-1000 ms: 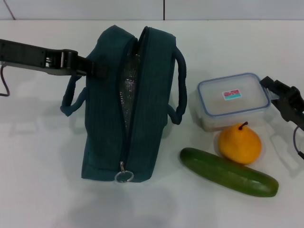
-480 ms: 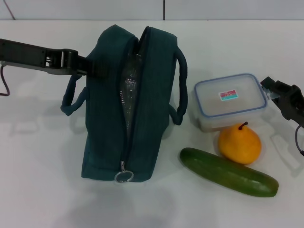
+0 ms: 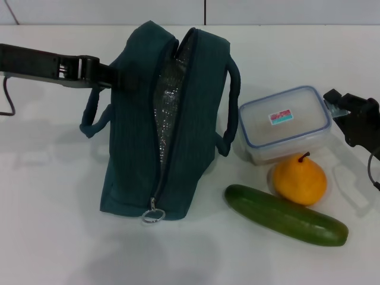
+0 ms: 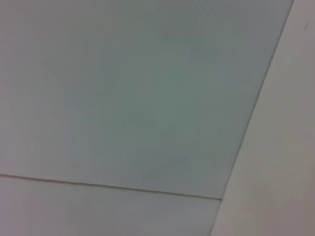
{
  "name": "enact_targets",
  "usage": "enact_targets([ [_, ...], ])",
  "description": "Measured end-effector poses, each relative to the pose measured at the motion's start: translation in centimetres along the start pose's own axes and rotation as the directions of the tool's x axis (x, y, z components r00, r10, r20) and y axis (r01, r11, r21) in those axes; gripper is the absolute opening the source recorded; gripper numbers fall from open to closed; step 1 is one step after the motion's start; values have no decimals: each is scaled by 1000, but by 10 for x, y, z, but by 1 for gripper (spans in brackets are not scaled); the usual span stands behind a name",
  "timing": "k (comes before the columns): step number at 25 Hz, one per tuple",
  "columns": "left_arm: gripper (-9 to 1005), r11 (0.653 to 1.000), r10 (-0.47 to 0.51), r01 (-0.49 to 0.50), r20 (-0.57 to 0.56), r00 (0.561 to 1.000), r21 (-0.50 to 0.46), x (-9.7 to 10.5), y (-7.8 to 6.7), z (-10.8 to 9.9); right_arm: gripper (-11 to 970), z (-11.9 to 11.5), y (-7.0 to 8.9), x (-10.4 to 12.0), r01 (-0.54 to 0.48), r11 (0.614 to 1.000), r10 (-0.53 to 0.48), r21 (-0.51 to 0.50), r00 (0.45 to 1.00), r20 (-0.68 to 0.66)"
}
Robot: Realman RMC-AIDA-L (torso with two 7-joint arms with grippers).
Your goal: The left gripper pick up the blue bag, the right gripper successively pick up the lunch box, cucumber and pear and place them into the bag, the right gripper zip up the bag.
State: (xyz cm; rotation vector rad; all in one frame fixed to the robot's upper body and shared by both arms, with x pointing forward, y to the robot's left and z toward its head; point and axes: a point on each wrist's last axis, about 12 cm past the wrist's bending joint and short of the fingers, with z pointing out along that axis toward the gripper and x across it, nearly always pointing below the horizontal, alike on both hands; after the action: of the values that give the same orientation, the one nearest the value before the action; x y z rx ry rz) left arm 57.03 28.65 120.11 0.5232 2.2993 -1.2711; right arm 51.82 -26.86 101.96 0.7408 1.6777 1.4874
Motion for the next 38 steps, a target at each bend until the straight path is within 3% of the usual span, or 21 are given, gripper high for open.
enact_targets([
  [7,46,1000,6,-6,1,1000,2,-1,-1,1,96,-3,-1,0,-205,979,205,-7,979,10],
  [15,46,1000,15,-15,7,1000,0,-1,0,0,96,-4,0,0,-325,945,326,-20,945,14],
  [21,47,1000,18,-18,5,1000,1,-2,-1,1,96,-7,6,-2,-363,928,366,-86,931,13],
  [27,46,1000,22,-22,2,1000,3,-3,-2,2,95,-13,20,-7,-368,902,382,-227,924,18],
  [32,46,1000,24,-24,1,1000,8,-3,-3,4,95,-16,34,-14,-361,860,395,-361,918,21],
  [38,47,999,43,-43,2,999,16,-2,-9,13,95,-9,48,-19,-366,819,405,-442,914,-9],
])
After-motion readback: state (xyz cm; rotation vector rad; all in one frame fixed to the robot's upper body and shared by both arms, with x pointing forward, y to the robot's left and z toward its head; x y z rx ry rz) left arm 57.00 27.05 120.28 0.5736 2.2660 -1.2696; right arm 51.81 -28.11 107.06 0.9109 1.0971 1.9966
